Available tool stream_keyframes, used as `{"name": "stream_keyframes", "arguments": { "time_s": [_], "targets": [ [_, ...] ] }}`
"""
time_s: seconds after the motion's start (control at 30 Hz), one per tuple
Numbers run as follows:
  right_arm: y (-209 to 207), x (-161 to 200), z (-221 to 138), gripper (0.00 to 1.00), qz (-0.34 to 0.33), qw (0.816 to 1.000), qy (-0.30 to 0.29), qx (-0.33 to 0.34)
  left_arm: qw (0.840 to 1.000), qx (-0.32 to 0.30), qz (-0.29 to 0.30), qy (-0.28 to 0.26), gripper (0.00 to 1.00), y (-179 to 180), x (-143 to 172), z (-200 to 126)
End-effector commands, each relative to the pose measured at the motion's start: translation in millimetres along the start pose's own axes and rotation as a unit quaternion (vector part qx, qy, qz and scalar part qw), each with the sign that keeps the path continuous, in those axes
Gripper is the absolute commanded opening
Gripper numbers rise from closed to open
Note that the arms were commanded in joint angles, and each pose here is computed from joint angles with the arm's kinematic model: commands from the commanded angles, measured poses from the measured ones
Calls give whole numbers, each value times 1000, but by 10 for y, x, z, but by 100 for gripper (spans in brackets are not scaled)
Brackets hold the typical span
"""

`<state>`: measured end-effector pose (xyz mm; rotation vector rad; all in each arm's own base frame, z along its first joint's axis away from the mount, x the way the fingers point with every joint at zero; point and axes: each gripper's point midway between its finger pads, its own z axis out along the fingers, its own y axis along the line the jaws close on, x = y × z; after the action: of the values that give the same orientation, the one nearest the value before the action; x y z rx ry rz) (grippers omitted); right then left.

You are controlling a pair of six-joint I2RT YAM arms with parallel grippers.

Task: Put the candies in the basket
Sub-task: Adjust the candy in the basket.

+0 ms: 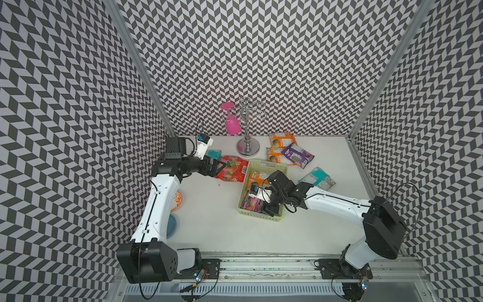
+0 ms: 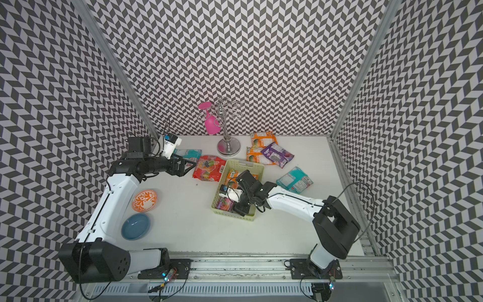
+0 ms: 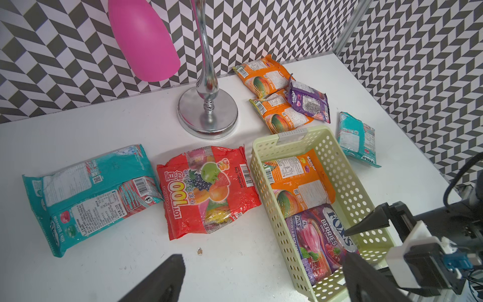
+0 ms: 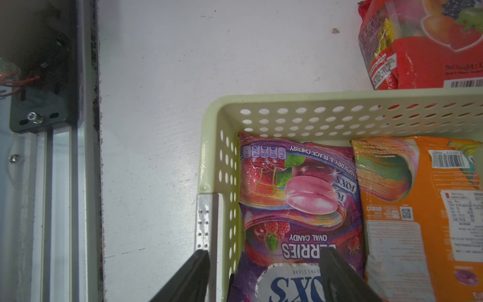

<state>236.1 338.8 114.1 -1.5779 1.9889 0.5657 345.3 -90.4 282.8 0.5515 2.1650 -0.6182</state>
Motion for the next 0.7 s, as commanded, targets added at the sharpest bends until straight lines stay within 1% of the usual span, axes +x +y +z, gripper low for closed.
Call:
{"name": "stream_keyframes", "arguments": {
  "time_s": [0.0,0.07,0.13,0.2,0.3,0.4,0.57,0.67],
  "targets": [
    [-5,-223,-176,71,0,999,-41,-7,1000,11,0,-13,99,-17,-71,-6],
    [-90,-182,-139,71,4,999,-33,10,1000,6,0,-12,99,-1,-84,-17],
    [-168,-82,-29,70,8,1000,-13,26,1000,9,0,-15,99,-16,-88,-23],
    [-172,12,84,70,7,1000,5,27,1000,14,-1,-15,99,-28,-69,-11],
    [-117,139,219,70,1,999,33,19,1000,6,0,-14,99,-6,-93,-32],
    [-134,259,318,70,-4,998,53,31,1000,10,1,-18,99,-26,-103,-37],
    [-278,454,401,70,-10,993,95,69,1000,7,-1,-18,99,-1,-110,-43],
    [-363,533,396,69,-24,989,108,95,1000,13,-3,-19,99,-22,-89,-35]
  ]
}}
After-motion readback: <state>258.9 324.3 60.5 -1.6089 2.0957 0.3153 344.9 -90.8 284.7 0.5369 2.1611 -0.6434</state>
